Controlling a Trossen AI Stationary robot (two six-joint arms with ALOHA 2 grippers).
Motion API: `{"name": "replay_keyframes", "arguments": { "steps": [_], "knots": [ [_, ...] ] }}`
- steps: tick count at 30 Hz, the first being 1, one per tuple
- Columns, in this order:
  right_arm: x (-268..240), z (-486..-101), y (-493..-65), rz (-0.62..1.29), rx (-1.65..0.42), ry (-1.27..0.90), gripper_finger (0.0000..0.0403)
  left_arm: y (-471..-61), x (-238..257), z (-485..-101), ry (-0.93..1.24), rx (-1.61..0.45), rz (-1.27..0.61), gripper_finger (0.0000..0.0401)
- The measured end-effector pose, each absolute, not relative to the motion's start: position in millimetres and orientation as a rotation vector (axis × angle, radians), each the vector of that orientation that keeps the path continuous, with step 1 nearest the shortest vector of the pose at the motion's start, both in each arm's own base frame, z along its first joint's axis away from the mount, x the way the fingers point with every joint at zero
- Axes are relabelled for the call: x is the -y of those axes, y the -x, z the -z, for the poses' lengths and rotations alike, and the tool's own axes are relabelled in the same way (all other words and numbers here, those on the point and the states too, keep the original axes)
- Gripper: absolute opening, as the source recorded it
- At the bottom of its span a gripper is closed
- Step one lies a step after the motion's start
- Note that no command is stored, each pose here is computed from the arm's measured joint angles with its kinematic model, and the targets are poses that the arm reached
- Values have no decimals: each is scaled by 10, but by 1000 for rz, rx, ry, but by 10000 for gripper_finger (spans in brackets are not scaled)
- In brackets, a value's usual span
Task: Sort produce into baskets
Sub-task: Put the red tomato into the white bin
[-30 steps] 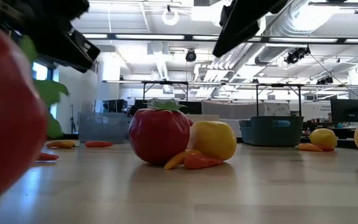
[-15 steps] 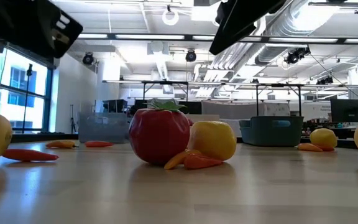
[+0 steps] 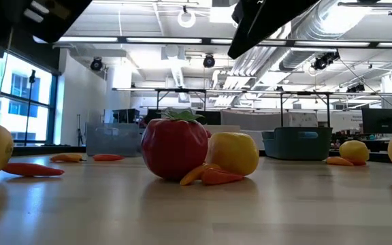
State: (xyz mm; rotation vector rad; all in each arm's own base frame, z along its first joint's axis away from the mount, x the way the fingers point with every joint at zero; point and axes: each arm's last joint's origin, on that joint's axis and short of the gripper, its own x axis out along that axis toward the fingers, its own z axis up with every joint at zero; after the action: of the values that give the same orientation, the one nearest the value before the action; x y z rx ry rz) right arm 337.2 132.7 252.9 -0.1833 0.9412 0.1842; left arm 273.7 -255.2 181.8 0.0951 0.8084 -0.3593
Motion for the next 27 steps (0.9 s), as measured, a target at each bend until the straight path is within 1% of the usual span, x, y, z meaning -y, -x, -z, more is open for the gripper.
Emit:
{"name": "replay_keyframes", "arguments": {
  "steps": [7, 16, 24, 27],
  "knots": [
    [-1326, -2525, -3368, -188, -946, 191, 238, -2844, 2664, -1792, -57, -865, 405, 186],
    [-1326, -2526, -3369, -188, -945, 192, 238, -2854, 2642, -1778, -10, -892, 379, 186],
    [-1327, -2528, -3372, -188, -941, 191, 238, -2853, 2647, -1779, -1, -897, 394, 186],
    [-1327, -2528, -3372, -188, -941, 191, 238, -2853, 2654, -1783, 38, -905, 393, 186]
  ]
}}
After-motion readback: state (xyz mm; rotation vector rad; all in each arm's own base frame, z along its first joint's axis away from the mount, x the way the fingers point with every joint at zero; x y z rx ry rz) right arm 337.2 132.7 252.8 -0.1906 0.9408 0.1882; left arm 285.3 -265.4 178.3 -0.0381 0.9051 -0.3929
